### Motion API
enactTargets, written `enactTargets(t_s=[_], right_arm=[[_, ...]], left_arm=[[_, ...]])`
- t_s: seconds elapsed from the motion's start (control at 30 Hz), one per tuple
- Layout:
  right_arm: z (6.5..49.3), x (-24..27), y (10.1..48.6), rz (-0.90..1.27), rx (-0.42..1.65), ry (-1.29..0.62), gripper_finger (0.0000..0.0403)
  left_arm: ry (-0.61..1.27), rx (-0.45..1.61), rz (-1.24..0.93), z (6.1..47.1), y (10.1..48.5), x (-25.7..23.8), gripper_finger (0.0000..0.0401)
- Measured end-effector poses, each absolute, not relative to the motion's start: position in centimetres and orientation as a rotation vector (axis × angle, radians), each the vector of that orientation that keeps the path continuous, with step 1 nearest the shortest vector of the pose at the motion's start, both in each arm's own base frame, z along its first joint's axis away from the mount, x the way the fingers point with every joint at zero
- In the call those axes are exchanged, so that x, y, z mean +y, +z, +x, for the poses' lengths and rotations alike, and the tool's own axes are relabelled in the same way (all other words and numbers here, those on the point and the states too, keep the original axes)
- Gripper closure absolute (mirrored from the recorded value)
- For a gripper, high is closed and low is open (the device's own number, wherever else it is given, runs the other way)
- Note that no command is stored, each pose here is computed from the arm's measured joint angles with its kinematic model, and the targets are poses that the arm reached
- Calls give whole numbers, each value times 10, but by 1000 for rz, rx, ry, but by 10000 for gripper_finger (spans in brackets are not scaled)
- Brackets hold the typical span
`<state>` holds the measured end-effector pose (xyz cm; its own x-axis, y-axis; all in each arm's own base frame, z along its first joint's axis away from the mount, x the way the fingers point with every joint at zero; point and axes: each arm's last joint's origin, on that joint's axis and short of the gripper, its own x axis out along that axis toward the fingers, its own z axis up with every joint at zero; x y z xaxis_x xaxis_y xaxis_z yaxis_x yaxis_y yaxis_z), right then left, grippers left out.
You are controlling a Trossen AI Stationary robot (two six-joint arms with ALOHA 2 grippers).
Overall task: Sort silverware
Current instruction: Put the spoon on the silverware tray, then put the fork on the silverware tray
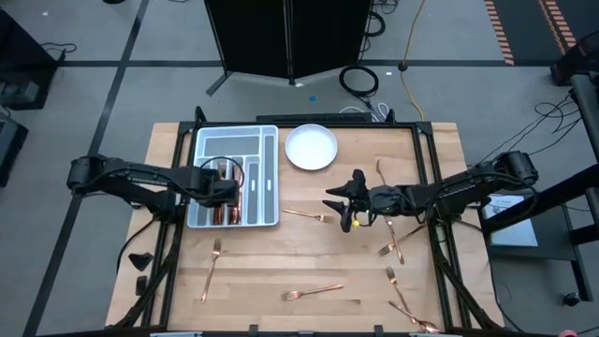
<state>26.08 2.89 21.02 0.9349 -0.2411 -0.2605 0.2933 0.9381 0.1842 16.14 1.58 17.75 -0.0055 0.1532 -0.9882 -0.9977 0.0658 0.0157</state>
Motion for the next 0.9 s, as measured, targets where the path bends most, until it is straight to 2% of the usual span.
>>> enactTargets(t_s=[0.3, 0.6, 0.9], right_arm=[[258, 29, 203, 225, 313, -290, 248], [258, 29, 202, 224, 318, -290, 248], [258, 29, 202, 250, 314, -292, 248]], left_arm=[[1264, 1230, -1142, 166, 168, 13, 356], [1292, 1228, -1164, 166, 167, 20, 314], [1142, 1281, -1036, 171, 177, 30, 263]])
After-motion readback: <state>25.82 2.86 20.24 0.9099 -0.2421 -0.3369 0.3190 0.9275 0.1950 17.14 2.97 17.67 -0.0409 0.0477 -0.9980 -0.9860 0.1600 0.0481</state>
